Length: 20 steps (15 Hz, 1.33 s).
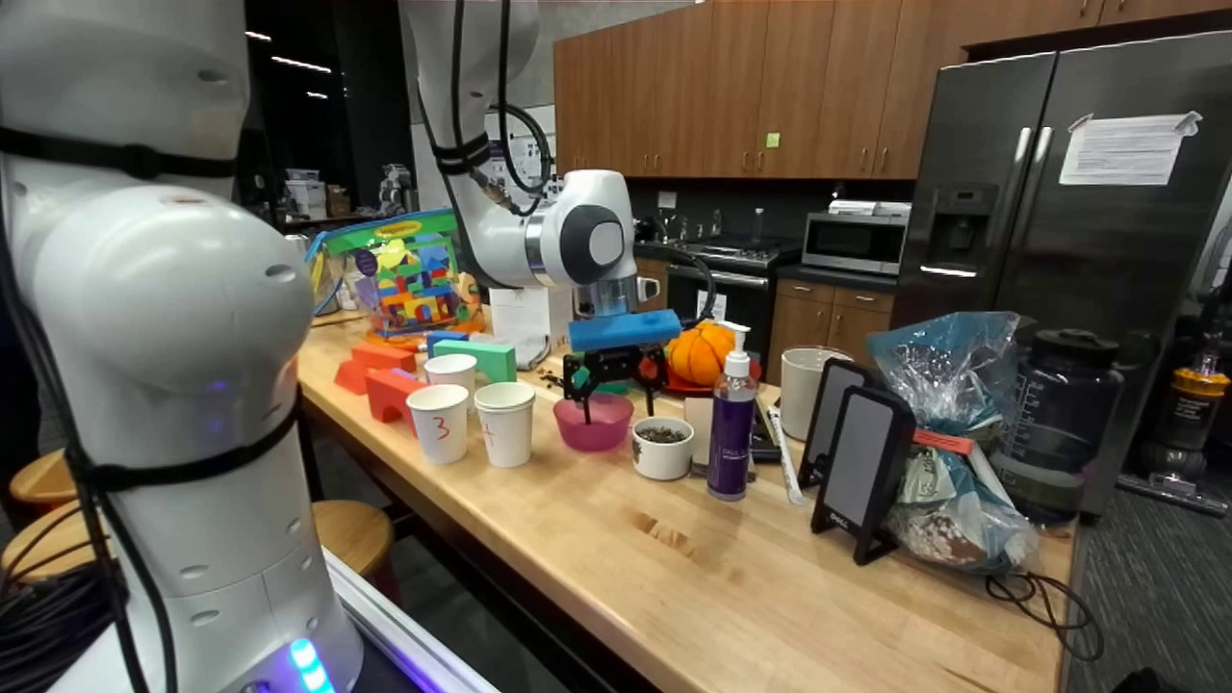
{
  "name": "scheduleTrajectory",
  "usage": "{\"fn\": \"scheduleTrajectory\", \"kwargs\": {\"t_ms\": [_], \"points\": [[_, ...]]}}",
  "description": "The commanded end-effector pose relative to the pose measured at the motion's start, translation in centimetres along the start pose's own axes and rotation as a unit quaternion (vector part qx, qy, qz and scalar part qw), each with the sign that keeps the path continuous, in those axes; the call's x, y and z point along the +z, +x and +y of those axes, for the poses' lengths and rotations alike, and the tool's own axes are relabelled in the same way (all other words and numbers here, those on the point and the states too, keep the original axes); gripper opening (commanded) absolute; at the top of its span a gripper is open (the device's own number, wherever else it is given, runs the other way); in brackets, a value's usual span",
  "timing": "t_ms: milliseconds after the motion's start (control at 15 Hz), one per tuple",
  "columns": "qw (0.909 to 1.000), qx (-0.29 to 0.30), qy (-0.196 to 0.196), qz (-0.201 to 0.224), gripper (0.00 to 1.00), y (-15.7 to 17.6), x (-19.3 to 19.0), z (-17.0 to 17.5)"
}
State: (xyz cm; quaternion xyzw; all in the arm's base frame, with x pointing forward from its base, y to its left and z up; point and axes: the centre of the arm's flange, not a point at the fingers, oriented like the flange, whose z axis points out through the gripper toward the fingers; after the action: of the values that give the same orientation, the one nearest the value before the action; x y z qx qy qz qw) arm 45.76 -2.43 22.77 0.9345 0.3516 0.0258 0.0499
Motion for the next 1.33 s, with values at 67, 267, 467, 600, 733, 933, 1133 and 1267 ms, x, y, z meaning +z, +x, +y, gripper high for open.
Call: {"fn": "scheduleTrajectory", "kwargs": {"t_ms": [67,267,467,600,733,933,1133,1267], "points": [[1.0,0.002,0.005,0.004,0.71,0.0,0.4,1.2],[1.0,0.004,0.004,0.005,0.5,0.3,0.3,1.3],[1.0,0.001,0.001,0.006,0.26,0.6,0.1,1.3],[1.0,0.0,0.0,0.006,0.1,0.7,0.0,1.3],[1.0,-0.001,-0.001,0.008,0.0,0.8,-0.1,1.3],[1.0,-0.004,-0.004,0.008,0.02,1.1,-0.6,1.2],[0.9999,-0.007,-0.005,0.006,0.02,1.5,-1.1,0.9],[0.9999,-0.009,-0.01,0.007,0.02,1.7,-1.6,0.5]]}}
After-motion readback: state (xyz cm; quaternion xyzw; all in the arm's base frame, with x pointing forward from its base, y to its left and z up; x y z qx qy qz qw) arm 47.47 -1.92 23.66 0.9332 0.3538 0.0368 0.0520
